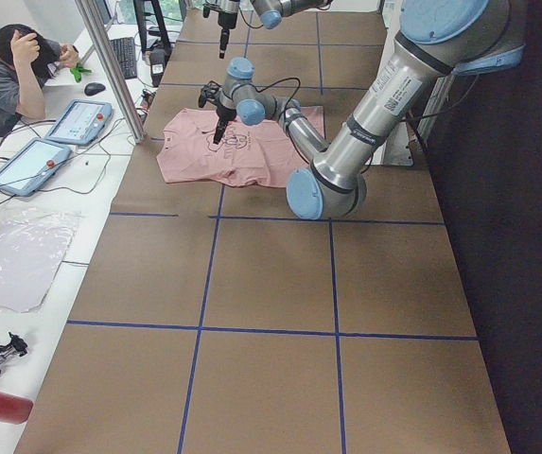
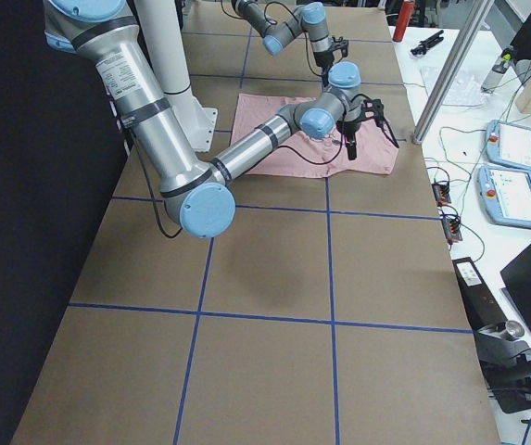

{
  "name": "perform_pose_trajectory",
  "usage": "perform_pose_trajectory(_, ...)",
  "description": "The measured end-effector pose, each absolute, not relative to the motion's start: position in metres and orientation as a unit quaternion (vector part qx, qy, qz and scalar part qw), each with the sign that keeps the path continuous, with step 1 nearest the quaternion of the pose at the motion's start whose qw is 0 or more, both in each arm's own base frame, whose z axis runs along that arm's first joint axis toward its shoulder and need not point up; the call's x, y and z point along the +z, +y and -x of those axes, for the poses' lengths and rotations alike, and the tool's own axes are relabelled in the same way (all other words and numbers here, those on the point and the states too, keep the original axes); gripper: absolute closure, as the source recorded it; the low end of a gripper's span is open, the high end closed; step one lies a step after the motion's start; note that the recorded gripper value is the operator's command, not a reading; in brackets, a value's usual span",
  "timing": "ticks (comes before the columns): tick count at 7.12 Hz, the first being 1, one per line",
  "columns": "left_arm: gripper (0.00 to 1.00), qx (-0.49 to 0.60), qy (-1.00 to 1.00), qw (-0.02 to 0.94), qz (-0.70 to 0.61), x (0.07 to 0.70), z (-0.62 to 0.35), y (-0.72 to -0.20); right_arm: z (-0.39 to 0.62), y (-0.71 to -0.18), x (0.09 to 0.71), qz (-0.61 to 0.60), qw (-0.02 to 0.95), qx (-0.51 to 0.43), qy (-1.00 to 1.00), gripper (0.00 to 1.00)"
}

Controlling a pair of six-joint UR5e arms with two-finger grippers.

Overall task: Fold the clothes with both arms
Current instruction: 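Move both grippers down to the shirt hem nearest the robot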

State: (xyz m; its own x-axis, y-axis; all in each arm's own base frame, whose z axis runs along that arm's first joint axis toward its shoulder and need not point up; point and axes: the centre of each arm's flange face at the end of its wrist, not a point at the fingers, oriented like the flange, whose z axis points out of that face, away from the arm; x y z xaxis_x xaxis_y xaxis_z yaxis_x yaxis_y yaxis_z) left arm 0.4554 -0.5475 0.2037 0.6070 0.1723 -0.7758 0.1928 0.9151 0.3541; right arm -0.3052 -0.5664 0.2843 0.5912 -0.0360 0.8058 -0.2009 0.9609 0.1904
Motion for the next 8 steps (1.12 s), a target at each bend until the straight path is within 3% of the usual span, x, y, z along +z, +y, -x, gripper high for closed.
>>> perform_pose_trajectory(4,0.00,0.008,0.516,0.841,-0.161,0.217,-0.408,-0.402,0.366,-0.331,0.277,-0.092,0.876,0.130,-0.455,0.02)
perform_pose_trajectory(6,0.37,-0.042,0.520,0.846,-0.109,0.238,-0.426,-0.333,0.397,-0.262,0.288,-0.080,0.874,0.171,-0.449,0.11)
perform_pose_trajectory(8,0.42,-0.105,0.505,0.855,-0.054,0.266,-0.457,-0.278,0.414,-0.230,0.292,-0.067,0.870,0.196,-0.448,0.14)
